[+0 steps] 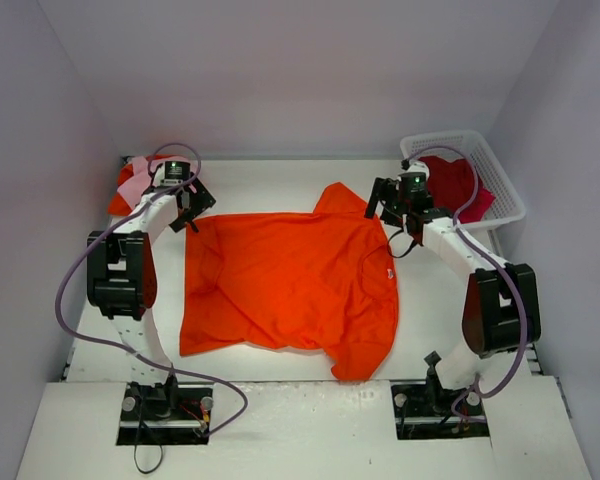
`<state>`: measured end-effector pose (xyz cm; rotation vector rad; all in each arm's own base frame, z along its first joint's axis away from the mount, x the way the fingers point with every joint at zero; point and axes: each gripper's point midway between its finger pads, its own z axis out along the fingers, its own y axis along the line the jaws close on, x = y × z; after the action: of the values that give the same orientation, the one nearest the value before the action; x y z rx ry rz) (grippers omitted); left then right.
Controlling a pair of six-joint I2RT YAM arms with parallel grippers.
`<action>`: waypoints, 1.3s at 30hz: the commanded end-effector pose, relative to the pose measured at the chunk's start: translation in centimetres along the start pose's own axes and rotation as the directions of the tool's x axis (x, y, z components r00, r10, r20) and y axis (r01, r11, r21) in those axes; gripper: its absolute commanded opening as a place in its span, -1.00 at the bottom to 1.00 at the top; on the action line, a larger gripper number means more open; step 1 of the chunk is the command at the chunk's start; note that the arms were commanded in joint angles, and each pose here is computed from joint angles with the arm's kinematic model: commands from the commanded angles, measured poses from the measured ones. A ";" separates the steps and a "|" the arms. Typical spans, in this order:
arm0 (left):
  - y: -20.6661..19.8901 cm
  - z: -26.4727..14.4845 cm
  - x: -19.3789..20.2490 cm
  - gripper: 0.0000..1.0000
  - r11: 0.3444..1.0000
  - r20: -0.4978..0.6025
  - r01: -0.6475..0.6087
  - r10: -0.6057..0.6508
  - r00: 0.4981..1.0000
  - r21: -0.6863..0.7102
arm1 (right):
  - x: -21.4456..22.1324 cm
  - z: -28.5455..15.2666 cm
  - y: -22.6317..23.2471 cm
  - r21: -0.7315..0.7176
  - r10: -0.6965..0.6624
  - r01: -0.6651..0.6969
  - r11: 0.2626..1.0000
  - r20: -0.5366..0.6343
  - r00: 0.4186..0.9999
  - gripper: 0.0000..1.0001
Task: Fold and stack the t-shirts
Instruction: Flatten out the tshirt, then grap the side of the flattened tshirt furthest away from the robot with both arms
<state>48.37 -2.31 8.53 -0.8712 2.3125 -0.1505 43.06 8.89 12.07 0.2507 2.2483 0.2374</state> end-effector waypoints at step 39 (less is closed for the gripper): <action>0.7 -0.3 -1.4 0.50 0.995 0.047 -0.092 0.091 0.995 0.025 | -6.4 11.6 4.1 -0.249 -0.198 0.220 0.943 0.108 0.974 0.75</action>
<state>47.43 -1.25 6.62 -0.7939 2.3689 -0.1003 54.34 11.77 7.63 -0.0610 2.2235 0.4130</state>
